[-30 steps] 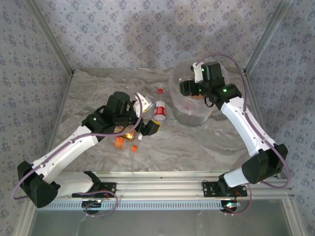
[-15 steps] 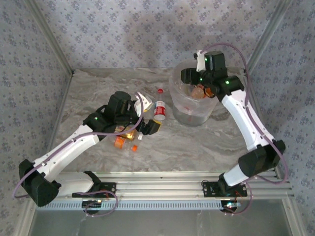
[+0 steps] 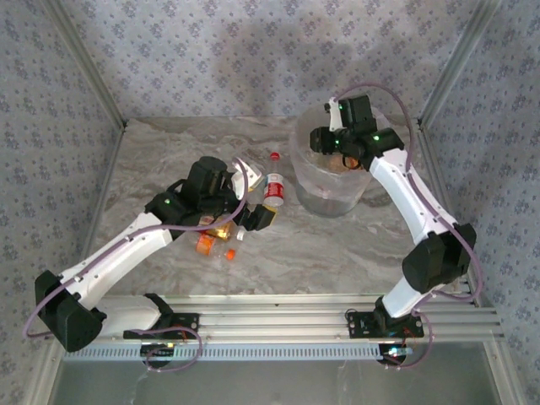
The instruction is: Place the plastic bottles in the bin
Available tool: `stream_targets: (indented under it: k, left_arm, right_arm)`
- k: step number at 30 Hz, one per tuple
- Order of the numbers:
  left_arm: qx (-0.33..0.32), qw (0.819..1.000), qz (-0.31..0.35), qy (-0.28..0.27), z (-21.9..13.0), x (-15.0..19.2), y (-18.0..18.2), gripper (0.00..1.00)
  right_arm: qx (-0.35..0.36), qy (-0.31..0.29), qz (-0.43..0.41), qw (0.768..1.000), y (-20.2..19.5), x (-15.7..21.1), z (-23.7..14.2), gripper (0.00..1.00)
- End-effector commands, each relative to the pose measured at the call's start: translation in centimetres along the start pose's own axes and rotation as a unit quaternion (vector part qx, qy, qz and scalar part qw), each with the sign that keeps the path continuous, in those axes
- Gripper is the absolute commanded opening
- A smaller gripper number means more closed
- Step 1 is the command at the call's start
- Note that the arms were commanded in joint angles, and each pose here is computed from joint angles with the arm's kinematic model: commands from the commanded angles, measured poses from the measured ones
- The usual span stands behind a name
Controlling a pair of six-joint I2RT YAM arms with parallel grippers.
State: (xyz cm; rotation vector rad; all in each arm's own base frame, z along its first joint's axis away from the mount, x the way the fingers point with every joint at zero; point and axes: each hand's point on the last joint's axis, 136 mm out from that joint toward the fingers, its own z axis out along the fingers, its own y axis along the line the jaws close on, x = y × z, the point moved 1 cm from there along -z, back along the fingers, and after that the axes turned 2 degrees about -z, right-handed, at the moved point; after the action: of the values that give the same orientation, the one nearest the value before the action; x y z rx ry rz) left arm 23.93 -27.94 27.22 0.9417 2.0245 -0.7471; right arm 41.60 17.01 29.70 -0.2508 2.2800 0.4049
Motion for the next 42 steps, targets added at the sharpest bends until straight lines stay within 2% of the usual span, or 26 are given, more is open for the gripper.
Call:
stream_targets:
  k: [1, 5, 11, 16, 22, 27, 32, 37, 42]
  left_arm:
    - [-0.003, 1.0, -0.005, -0.012, -0.4, -1.5, 0.0, 1.0]
    - [-0.006, 1.0, -0.013, -0.01, -0.2, -1.5, 0.2, 1.0]
    - [-0.028, 0.999, -0.045, -0.007, 0.6, -1.5, 1.2, 1.0]
    - [-0.085, 0.989, -0.121, 0.006, 1.9, -0.4, 3.4, 0.99]
    - [-0.157, 0.96, -0.228, 0.046, 4.1, 2.1, 6.5, 0.99]
    - [-0.152, 0.942, -0.289, 0.082, 7.0, 3.2, 7.8, 0.96]
    - [-0.146, 0.927, -0.327, 0.113, 10.3, 4.2, 9.5, 0.96]
    - [-0.155, 0.918, -0.333, 0.148, 13.8, 5.5, 11.3, 0.96]
    - [-0.165, 0.908, -0.341, 0.181, 16.1, 7.5, 12.8, 0.96]
  right_arm:
    - [0.013, 0.007, -0.017, 1.0, 0.0, 1.0, -1.9, 0.4]
    - [0.015, -0.009, -0.025, 1.0, 0.1, 0.6, -3.1, 0.4]
    - [0.002, -0.049, -0.029, 0.998, 1.1, -1.2, -5.6, 0.47]
    - [-0.033, -0.094, -0.023, 0.995, 2.6, -1.8, -9.6, 0.51]
    - [-0.095, -0.107, -0.015, 0.99, 4.3, 1.0, -14.1, 0.57]
    - [-0.142, -0.104, -0.006, 0.984, 5.5, 4.0, -17.1, 0.61]
    - [-0.169, -0.088, 0.006, 0.982, 5.9, 7.0, -18.4, 0.64]
    - [-0.167, -0.067, 0.021, 0.983, 5.4, 9.7, -18.4, 0.65]
    - [-0.17, -0.068, 0.025, 0.983, 5.4, 10.3, -18.9, 0.65]
